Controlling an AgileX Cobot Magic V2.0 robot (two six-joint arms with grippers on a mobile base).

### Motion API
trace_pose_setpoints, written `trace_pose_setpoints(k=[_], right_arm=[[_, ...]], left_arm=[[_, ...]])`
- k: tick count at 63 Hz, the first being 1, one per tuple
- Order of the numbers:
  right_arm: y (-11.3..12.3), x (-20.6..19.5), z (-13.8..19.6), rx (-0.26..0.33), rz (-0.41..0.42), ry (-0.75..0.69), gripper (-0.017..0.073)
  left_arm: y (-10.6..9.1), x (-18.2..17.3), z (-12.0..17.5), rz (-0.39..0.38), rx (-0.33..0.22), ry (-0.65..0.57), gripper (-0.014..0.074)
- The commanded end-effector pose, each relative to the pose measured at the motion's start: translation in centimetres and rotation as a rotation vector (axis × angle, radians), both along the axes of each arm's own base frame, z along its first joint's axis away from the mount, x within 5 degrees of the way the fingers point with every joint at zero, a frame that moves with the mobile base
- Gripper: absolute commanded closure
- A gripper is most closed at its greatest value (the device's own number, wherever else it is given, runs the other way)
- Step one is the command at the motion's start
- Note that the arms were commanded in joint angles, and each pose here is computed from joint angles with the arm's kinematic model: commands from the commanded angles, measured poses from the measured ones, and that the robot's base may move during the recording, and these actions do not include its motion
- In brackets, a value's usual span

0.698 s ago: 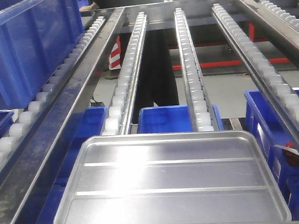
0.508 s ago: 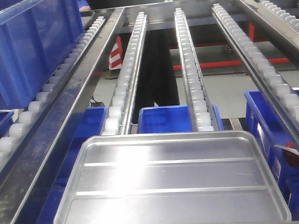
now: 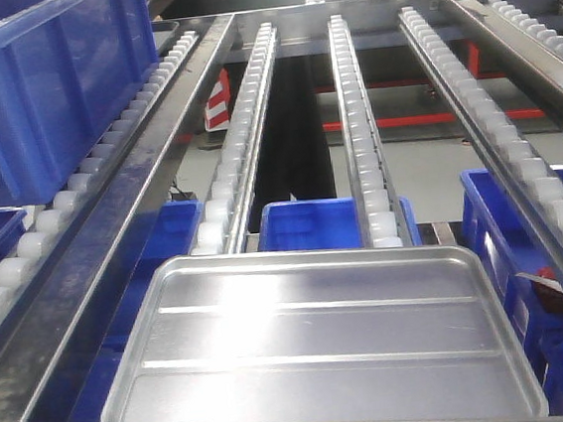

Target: Grab silver tray and stack on right shelf

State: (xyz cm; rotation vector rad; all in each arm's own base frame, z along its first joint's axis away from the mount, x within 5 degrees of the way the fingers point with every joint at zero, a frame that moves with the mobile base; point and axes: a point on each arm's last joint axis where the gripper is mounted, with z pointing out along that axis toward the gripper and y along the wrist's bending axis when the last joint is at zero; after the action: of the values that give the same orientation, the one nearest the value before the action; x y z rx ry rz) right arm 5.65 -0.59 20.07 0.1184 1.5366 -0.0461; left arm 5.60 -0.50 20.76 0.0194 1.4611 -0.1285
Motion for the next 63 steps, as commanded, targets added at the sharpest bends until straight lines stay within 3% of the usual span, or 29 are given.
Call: trace_pose_setpoints(k=[1,12,20,29,36,43,48,54,57,63], right_arm=[[-0.1,-0.4,1.7,-0.018,-0.015,-0.149,0.0508],[-0.1,-0.5,2.0,-0.022,-0.019,-0.185,0.0508],[-0.1,-1.0,4.0,-0.022,-0.023,-0.306,0.0508],[0.1,-2.2,9.0,-0.013,-0.012,-0.368,0.0508],[0.3,-2.1,11.7,0.076,0.026,-0.272,0.0508],[0.4,-1.1,13.0,0.102,0.071,-0.153,0.0489],[0.7,-0.1,13.7,0.128,0.118,-0.075,0.0414],[1.2,1.1,13.9,0.159,0.186,0.011,0.0288],[1.5,1.6,13.8,0.165,0.223,0.049,0.0219],[2.2,2.5,13.5,0.186,0.293,0.124,0.0136]], left_arm=[[0.1,-0.1,0.3,0.003,-0.015,-0.091,0.0694],[0.2,-0.4,1.4,0.018,-0.030,-0.209,0.0694],[0.2,-1.0,4.1,0.013,-0.027,-0.260,0.0694],[0.1,-2.2,9.0,-0.020,-0.010,-0.161,0.0694],[-0.3,-2.6,11.8,-0.074,-0.045,-0.003,0.0694],[-1.0,-1.5,13.0,-0.132,-0.076,0.191,0.0694],[-1.3,-0.2,13.5,-0.151,-0.082,0.276,0.0694],[-2.1,1.3,13.7,-0.227,-0.028,0.320,0.0692],[-2.8,2.0,13.6,-0.294,0.034,0.342,0.0692],[-4.4,3.0,13.3,-0.445,0.083,0.408,0.0691]])
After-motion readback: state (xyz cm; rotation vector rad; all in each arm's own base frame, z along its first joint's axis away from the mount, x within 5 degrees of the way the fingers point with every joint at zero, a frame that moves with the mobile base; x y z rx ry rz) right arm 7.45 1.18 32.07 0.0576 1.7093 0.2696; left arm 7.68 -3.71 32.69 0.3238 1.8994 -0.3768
